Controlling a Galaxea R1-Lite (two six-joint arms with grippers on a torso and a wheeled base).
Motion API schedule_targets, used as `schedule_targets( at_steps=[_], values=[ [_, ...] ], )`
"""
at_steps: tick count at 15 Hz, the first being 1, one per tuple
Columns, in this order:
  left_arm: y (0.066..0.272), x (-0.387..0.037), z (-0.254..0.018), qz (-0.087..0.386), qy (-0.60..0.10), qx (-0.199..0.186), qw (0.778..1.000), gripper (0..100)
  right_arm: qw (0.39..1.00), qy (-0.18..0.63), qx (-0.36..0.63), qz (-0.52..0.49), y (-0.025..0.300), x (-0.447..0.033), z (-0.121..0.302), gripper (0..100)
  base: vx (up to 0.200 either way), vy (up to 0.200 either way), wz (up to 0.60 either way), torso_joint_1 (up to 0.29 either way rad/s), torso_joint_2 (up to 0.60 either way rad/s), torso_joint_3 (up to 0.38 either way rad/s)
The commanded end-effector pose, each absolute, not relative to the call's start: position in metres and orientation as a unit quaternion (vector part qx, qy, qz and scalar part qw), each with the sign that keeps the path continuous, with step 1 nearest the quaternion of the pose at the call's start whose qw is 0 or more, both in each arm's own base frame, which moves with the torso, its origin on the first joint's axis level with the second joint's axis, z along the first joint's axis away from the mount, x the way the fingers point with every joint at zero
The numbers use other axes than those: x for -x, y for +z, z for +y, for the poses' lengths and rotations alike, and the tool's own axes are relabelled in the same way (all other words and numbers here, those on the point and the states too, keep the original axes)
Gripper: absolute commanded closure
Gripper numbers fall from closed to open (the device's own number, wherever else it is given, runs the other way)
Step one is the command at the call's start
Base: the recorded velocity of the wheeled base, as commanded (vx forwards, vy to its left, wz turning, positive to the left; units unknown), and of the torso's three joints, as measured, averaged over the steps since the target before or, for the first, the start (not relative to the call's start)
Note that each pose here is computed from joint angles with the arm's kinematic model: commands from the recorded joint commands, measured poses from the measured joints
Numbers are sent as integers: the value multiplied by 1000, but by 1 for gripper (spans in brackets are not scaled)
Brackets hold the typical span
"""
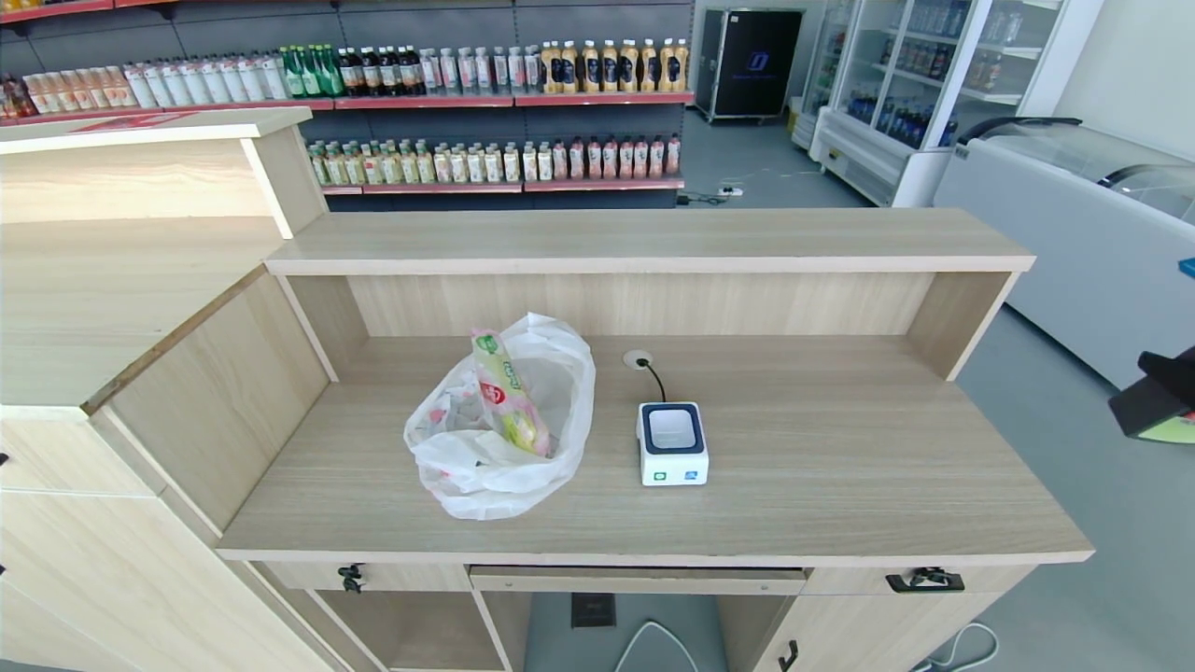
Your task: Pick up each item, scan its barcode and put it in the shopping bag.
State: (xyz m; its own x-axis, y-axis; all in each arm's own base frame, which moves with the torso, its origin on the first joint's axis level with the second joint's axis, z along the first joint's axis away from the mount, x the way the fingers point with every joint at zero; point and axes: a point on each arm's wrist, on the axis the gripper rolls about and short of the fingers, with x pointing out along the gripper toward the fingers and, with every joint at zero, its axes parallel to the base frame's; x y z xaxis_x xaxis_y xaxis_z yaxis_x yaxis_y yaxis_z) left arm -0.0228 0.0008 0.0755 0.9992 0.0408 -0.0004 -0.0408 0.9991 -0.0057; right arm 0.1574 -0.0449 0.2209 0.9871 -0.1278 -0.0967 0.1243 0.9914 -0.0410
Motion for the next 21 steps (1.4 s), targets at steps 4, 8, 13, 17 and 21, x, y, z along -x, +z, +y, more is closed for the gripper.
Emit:
schedule_targets(
  at_steps=[4,8,13,17,21],
  values=[
    [75,23,1,0,21,3,1000,0,983,-137,67,103,206,-156,-74,100,0,0,0,0,0,0],
    [75,23,1,0,21,3,1000,0,987,-114,74,85,208,-163,-68,100,0,0,600,5,4,4],
    [75,23,1,0,21,3,1000,0,992,-79,37,96,204,-179,-59,100,0,0,600,3,3,0],
    [75,23,1,0,21,3,1000,0,990,-63,10,123,192,-190,-58,100,0,0,300,2,2,0],
    [75,23,1,0,20,3,1000,0,988,-66,-21,140,183,-192,-58,100,0,0,0,0,0,0]
  ],
)
